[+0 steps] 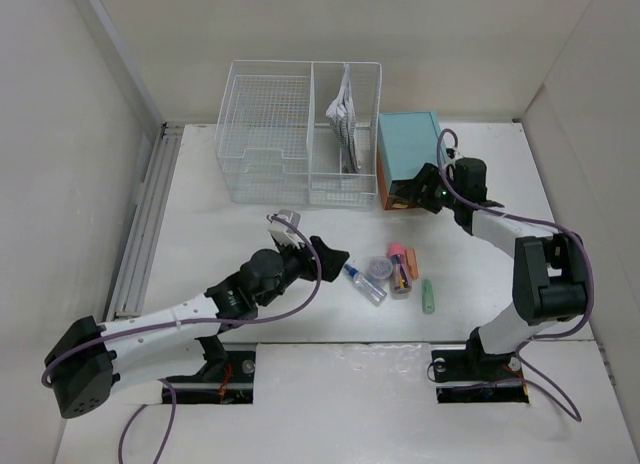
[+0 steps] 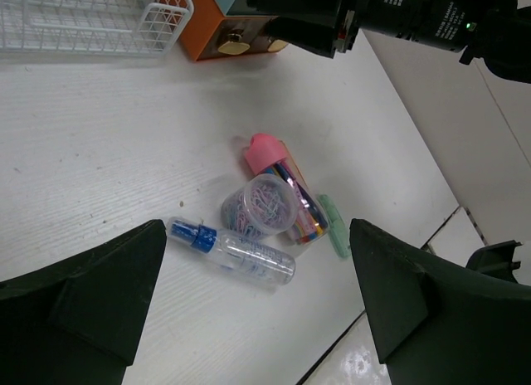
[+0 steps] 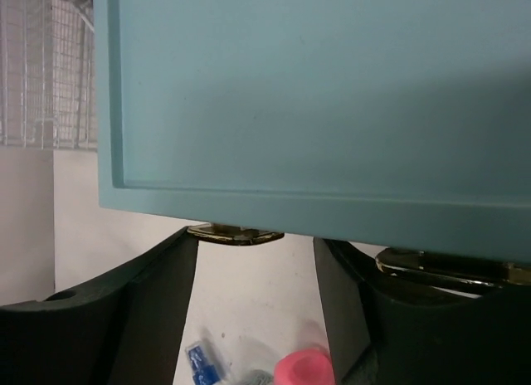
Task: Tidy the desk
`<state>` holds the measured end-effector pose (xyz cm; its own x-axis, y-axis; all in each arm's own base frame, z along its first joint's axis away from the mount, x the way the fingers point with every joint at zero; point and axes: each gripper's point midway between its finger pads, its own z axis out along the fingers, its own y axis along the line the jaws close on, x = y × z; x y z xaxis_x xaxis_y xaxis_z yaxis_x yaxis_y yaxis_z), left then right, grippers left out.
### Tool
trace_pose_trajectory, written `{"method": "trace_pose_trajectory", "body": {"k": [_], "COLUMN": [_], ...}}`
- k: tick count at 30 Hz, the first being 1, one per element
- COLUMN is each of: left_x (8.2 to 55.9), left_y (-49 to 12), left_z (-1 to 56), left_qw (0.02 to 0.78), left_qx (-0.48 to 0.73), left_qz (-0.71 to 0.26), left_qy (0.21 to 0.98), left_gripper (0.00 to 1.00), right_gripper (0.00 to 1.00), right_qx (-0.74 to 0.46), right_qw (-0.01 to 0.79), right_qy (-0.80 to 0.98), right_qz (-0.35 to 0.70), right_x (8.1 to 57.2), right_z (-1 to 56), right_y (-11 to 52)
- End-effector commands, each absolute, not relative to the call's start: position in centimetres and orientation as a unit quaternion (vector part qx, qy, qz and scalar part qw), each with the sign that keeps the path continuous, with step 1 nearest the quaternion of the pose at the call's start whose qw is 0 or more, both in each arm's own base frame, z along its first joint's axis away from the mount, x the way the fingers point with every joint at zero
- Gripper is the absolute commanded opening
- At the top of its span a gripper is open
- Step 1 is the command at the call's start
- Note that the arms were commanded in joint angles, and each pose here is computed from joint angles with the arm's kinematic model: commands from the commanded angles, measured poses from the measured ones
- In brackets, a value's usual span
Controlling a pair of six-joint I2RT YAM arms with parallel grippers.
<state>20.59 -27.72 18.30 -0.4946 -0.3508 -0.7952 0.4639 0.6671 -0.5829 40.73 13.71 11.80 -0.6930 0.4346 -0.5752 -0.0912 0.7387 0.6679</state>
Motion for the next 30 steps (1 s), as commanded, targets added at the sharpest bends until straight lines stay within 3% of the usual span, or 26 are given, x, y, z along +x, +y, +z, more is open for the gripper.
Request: {"method": "trace_pose_trajectory", "body": {"k": [1,10,14,18,20,30], "left_x": [20.5,20.1,19.7,19.5,19.7,20.1], "left_y": [-28.3,-29.4,-29.7,-30.8,-31.4,-37.2], "left_z": [18.7,17.6,17.3,17.2,17.8,16.6], "left_qw": [0.504,0.497,0.493,0.494,0.499,0.486], "left_qx": [0.037,0.057,0.062,0.085,0.096,0.226], "left_qz": [-0.418,-0.405,-0.404,-0.398,-0.400,-0.367], "left_qy": [0.755,0.765,0.768,0.769,0.763,0.760], "left_gripper": [0.90,0.87,0.84,0.79,0.78,0.91], "right_gripper": [0.63,0.55,0.31,0.22,0.21,0.21], "right_qx": [0.100,0.126,0.128,0.115,0.095,0.006], "right_qw": [0.500,0.542,0.549,0.543,0.534,0.433], "right_qy": [0.786,0.754,0.749,0.757,0.764,0.825], "right_qz": [0.348,0.349,0.347,0.345,0.350,0.362], "right_x": [44.2,44.4,44.2,42.6,41.3,33.6], "right_z": [17.7,19.2,19.8,19.3,19.2,14.0], "right_y": [13.2,13.5,13.3,13.3,13.7,14.3]}}
